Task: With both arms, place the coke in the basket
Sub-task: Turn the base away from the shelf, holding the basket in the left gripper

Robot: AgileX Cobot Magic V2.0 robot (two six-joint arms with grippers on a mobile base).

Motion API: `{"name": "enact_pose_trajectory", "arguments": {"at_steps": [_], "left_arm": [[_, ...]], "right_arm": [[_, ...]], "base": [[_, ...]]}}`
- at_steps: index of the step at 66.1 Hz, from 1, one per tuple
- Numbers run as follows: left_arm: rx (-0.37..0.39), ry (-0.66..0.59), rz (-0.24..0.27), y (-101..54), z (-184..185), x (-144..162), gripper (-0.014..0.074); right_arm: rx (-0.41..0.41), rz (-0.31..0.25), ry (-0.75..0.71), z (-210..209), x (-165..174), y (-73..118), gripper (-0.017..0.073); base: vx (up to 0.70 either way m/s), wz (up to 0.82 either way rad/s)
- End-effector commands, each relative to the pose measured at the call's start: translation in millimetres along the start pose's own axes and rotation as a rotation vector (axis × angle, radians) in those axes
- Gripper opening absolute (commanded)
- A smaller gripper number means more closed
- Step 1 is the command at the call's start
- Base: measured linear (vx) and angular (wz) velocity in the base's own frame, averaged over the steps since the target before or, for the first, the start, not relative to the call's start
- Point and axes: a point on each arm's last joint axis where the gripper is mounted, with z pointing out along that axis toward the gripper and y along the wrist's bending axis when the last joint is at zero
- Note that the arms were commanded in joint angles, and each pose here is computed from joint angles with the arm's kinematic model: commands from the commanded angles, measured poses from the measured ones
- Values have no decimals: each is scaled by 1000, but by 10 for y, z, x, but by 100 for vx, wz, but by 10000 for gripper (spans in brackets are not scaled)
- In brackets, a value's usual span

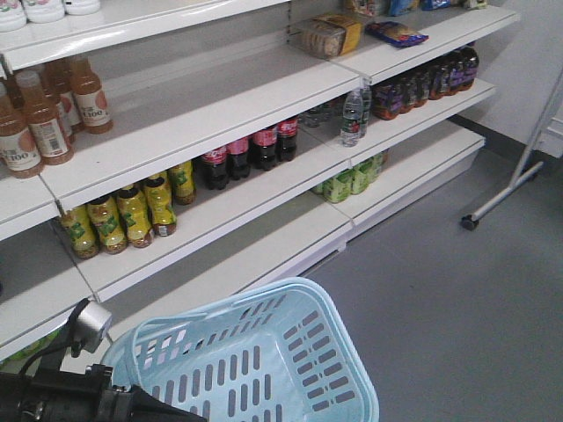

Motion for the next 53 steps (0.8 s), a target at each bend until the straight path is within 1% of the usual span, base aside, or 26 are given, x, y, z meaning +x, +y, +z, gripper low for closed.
{"name": "enact_pose_trajectory", "arguments": {"at_steps": [1, 53], "left_arm": [[112, -24, 28, -172, -19, -39, -7], [112, -24, 28, -172, -19, -39, -7]], "right_arm": [[8, -11, -72, -8, -41, -3, -10], [8, -11, -72, -8, -41, -3, -10]], "base": [[-10, -37], [-8, -36]]}}
